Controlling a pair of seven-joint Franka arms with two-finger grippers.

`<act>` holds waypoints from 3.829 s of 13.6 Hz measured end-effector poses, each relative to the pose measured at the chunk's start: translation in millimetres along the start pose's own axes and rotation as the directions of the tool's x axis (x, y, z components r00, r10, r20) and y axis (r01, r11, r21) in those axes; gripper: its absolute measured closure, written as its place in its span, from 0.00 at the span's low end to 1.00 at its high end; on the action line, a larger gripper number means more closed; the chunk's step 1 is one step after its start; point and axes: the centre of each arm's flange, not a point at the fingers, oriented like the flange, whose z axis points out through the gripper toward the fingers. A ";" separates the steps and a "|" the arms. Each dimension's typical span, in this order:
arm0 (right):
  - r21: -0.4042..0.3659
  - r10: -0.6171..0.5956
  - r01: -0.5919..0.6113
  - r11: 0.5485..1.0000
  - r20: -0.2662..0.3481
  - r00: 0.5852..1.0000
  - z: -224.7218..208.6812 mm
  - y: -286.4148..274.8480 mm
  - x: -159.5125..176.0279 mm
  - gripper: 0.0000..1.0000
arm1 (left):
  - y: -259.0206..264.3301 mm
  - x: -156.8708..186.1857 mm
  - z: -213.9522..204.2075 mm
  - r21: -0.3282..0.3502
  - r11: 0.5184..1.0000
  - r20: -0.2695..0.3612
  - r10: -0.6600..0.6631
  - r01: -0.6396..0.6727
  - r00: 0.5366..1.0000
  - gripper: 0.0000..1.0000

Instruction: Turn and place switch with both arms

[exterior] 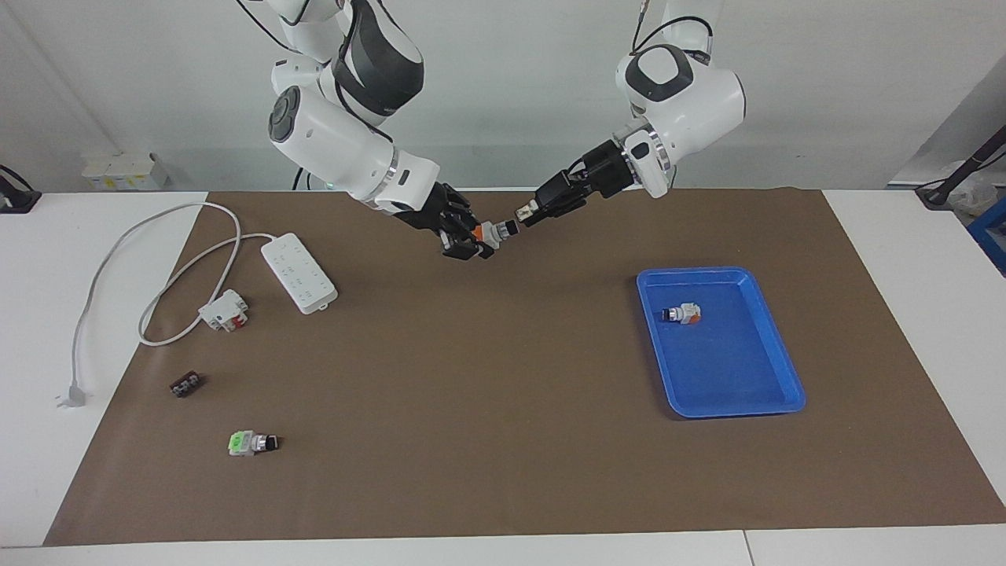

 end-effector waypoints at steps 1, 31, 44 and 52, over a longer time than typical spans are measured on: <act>-0.003 -0.001 0.001 1.000 -0.001 1.000 1.1 -0.6 1.7 0.56 | -0.1 -1.5 2.5 0.000 1.000 -0.003 -0.009 0.009 1.000 0.62; -0.036 0.018 -0.017 0.999 0.013 1.000 3.3 -8.4 -0.9 0.56 | -6.7 10.8 8.8 -0.002 0.998 -0.057 -0.058 0.058 0.997 0.91; -0.058 0.022 -0.021 0.998 0.016 1.000 -0.9 -6.3 -3.5 0.56 | -8.4 10.7 12.0 -0.034 0.702 -0.047 -0.713 0.712 0.700 0.91; -0.075 0.028 -0.026 0.997 0.018 0.999 -3.8 -4.1 -6.8 0.56 | -6.7 5.0 16.5 -0.076 0.432 -0.039 -0.902 0.899 0.430 0.91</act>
